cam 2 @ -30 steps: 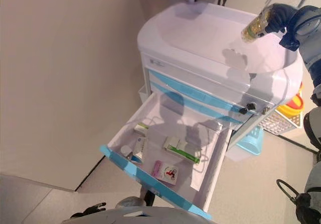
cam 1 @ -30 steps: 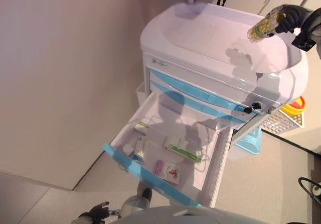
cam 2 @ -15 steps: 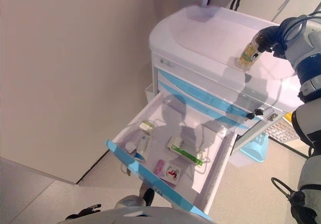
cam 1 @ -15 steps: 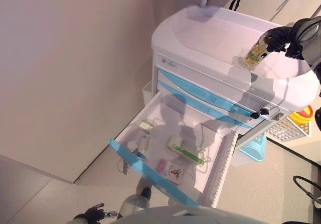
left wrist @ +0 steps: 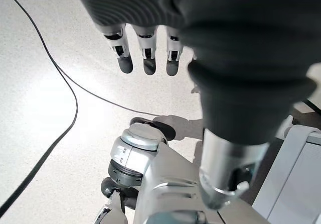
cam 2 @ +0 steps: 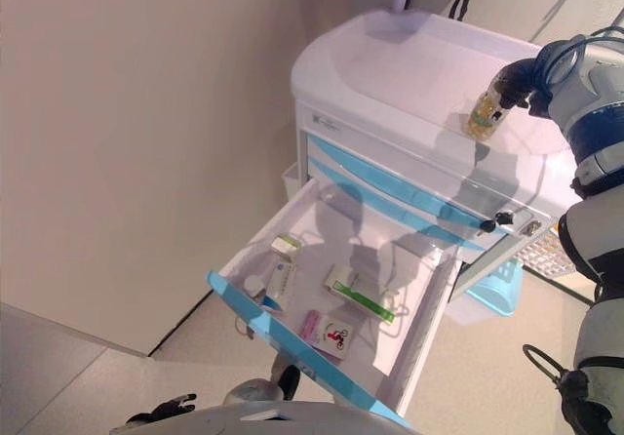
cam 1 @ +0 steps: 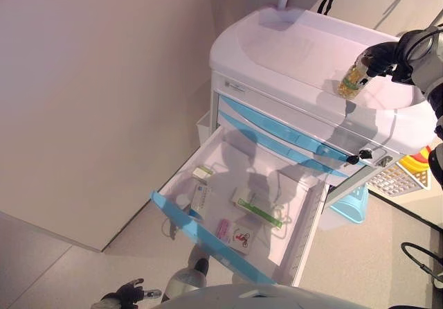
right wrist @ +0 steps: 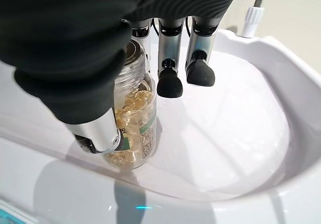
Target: Open the drawer and pick up the medicine
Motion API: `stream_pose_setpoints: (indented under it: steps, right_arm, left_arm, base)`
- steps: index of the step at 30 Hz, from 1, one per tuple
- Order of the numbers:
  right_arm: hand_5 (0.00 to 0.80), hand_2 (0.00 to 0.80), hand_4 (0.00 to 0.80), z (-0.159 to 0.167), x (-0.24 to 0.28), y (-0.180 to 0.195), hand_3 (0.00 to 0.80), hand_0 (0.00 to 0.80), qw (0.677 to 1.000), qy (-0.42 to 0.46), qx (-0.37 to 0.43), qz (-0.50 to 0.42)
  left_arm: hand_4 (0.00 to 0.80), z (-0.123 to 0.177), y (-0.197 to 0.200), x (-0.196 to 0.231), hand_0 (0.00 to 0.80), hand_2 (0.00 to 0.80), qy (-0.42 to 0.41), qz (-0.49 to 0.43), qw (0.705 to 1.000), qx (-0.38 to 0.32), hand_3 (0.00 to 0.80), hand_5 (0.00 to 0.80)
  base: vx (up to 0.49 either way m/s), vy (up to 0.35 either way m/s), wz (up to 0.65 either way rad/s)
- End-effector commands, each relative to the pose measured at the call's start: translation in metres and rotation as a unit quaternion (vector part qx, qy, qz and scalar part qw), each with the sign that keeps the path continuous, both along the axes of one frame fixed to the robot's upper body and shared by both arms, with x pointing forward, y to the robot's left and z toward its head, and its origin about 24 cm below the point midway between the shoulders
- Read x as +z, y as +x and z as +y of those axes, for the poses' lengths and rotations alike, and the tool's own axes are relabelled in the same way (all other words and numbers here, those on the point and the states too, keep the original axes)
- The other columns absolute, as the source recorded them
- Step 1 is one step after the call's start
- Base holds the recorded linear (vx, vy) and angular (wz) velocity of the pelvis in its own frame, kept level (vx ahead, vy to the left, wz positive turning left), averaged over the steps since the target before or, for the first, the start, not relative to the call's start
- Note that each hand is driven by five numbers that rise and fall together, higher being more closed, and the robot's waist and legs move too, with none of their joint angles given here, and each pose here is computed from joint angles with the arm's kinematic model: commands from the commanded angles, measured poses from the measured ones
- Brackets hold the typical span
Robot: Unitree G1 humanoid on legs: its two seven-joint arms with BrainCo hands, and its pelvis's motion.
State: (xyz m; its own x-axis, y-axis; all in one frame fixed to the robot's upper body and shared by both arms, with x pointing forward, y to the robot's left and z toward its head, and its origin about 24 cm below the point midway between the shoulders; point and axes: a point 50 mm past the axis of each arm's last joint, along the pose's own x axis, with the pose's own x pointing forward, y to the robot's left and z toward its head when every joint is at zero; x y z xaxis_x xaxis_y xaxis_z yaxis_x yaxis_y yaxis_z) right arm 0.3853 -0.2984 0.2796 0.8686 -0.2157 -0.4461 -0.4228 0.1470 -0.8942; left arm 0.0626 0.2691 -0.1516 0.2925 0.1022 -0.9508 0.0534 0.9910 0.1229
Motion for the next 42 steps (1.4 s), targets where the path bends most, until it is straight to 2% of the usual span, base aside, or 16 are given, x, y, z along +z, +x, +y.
stream_pose_setpoints:
  steps: [1, 6, 7, 8, 9, 23, 29, 37, 42]
  right_arm:
    - [0.8, 0.8, 0.8, -0.005, 0.033, -0.006, 0.8, 0.8, 0.998, -0.051, -0.01, -0.031]
    - [0.8, 0.8, 0.8, -0.005, 0.029, -0.006, 0.8, 0.8, 0.998, -0.049, -0.008, -0.025]
    - [0.756, 0.756, 0.756, -0.005, 0.028, -0.006, 0.756, 0.756, 0.999, -0.048, -0.009, -0.025]
    - [0.483, 0.483, 0.483, -0.005, 0.028, -0.005, 0.483, 0.483, 0.998, -0.049, -0.009, -0.027]
    - [0.0, 0.0, 0.0, -0.005, 0.027, -0.005, 0.0, 0.0, 0.998, -0.051, -0.008, -0.029]
    - [0.0, 0.0, 0.0, -0.005, 0.042, -0.007, 0.0, 0.0, 0.995, -0.035, 0.002, -0.097]
    - [0.0, 0.0, 0.0, 0.001, 0.068, -0.009, 0.0, 0.0, 0.977, 0.029, 0.016, -0.209]
    - [0.0, 0.0, 0.0, 0.01, 0.118, -0.03, 0.0, 0.0, 0.912, 0.128, 0.059, -0.384]
    - [0.0, 0.0, 0.0, 0.007, 0.145, -0.052, 0.0, 0.0, 0.847, 0.194, 0.076, -0.49]
  left_arm:
    - [0.0, 0.017, 0.008, 0.008, 0.0, 0.0, 0.019, 0.0, 1.0, -0.022, 0.0, 0.0]
    - [0.0, 0.017, 0.01, 0.008, 0.0, 0.0, 0.017, -0.001, 1.0, -0.026, 0.0, 0.0]
    - [0.0, 0.017, 0.01, 0.008, 0.0, 0.0, 0.017, -0.002, 0.999, -0.027, 0.0, 0.0]
    - [0.0, 0.017, 0.01, 0.008, 0.0, 0.0, 0.017, -0.002, 0.999, -0.027, 0.0, 0.0]
    - [0.0, 0.017, 0.01, 0.008, 0.0, 0.0, 0.018, -0.003, 0.999, -0.027, 0.0, 0.0]
    - [0.0, 0.022, 0.009, 0.01, 0.0, 0.0, 0.022, -0.002, 0.999, -0.03, 0.0, 0.0]
    - [0.0, 0.024, 0.01, 0.011, 0.0, 0.0, 0.022, -0.004, 0.999, -0.031, 0.0, 0.0]
    - [0.0, 0.025, -0.001, 0.009, 0.0, 0.0, 0.025, 0.007, 0.999, -0.032, 0.0, 0.0]
    - [0.0, 0.024, -0.008, 0.008, 0.0, 0.0, 0.023, 0.009, 0.999, -0.033, 0.0, 0.0]
  base:
    - [0.0, 0.0, 0.0]
    - [0.0, 0.0, 0.0]
    - [0.0, 0.0, 0.0]
    - [0.0, 0.0, 0.0]
    - [0.0, 0.0, 0.0]
    - [0.0, 0.0, 0.0]
    - [0.0, 0.0, 0.0]
    - [0.002, -0.004, -0.03]
    - [-0.004, -0.005, -0.12]
